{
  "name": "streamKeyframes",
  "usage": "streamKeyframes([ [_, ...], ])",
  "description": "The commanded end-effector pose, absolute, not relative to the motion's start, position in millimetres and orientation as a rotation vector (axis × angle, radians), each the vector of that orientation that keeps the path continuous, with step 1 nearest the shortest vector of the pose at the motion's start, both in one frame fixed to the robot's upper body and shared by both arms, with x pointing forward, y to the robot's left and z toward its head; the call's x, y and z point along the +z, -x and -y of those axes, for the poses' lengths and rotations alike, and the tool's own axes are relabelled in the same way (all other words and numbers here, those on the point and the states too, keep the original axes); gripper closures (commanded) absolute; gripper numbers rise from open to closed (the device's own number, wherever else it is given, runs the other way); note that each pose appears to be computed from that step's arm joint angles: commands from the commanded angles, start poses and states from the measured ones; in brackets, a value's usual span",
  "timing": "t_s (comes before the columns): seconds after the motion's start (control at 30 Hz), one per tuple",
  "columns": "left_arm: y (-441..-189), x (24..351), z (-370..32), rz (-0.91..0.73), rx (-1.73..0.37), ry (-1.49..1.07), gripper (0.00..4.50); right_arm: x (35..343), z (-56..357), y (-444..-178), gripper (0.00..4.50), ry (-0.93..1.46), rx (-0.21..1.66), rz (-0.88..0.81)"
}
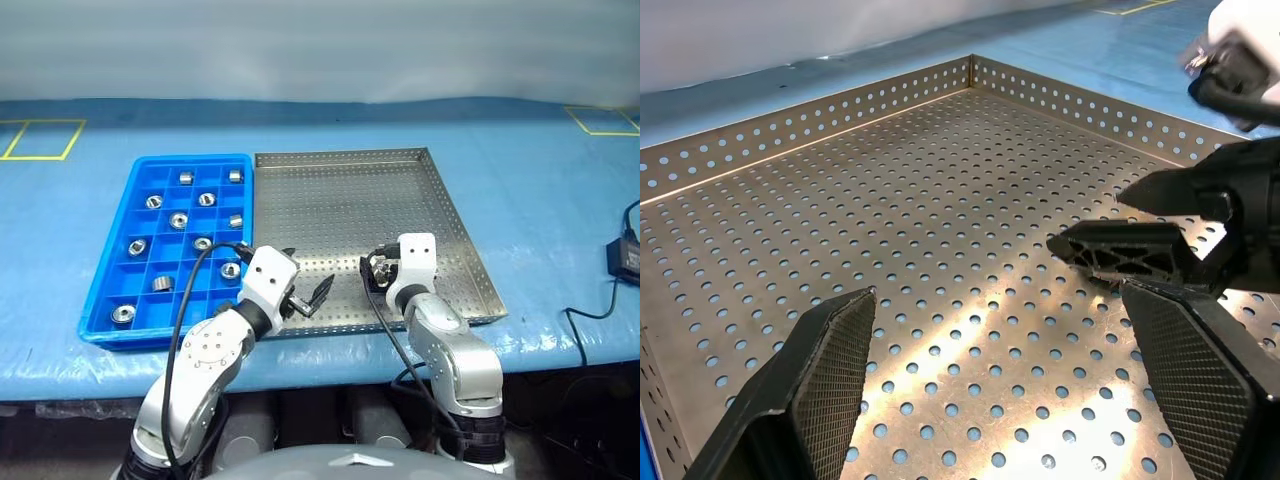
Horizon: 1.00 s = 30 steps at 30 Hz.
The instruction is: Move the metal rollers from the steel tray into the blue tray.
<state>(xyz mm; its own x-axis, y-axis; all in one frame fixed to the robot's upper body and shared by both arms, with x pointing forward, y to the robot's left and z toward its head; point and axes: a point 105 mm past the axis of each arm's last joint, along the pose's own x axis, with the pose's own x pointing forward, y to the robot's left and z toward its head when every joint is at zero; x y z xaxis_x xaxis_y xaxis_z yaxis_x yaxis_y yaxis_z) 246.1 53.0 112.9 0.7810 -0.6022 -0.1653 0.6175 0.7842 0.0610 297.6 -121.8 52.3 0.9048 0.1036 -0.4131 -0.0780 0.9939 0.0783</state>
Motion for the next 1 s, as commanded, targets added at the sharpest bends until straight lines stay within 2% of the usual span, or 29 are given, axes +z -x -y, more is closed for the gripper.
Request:
streamKeyframes([
  [0.03, -245.1, 116.0, -50.3, -0.125, -0.674, -0.110, 0.22, 61.0, 119.4, -299.3, 0.20, -0.066, 0.119, -0.378],
  [0.1, -245.1, 115.5, -51.3, -0.127, -0.665, -0.109, 0.22, 64.5, 117.4, -299.5, 0.63, -0.080, 0.136, -0.364],
  [0.3, -246.3, 114.8, -55.7, -0.126, -0.623, -0.118, 0.22, 76.8, 110.7, -299.8, 2.70, -0.056, 0.190, -0.329],
  [0.33, -246.8, 114.6, -57.3, -0.126, -0.608, -0.122, 0.22, 78.7, 110.1, -299.4, 2.83, -0.055, 0.195, -0.326],
  [0.57, -248.5, 114.7, -67.8, -0.122, -0.527, -0.114, 0.22, 95.5, 94.9, -299.0, 2.82, -0.013, 0.302, -0.289],
  [0.8, -251.3, 123.0, -100.3, -0.068, -0.269, -0.090, 0.22, 140.0, 33.5, -315.9, 2.82, -0.010, 0.535, -0.146],
  [1.0, -237.4, 123.1, -129.2, -0.065, -0.087, -0.099, 0.22, 148.3, -18.2, -310.3, 2.82, 0.001, 0.751, -0.118],
])
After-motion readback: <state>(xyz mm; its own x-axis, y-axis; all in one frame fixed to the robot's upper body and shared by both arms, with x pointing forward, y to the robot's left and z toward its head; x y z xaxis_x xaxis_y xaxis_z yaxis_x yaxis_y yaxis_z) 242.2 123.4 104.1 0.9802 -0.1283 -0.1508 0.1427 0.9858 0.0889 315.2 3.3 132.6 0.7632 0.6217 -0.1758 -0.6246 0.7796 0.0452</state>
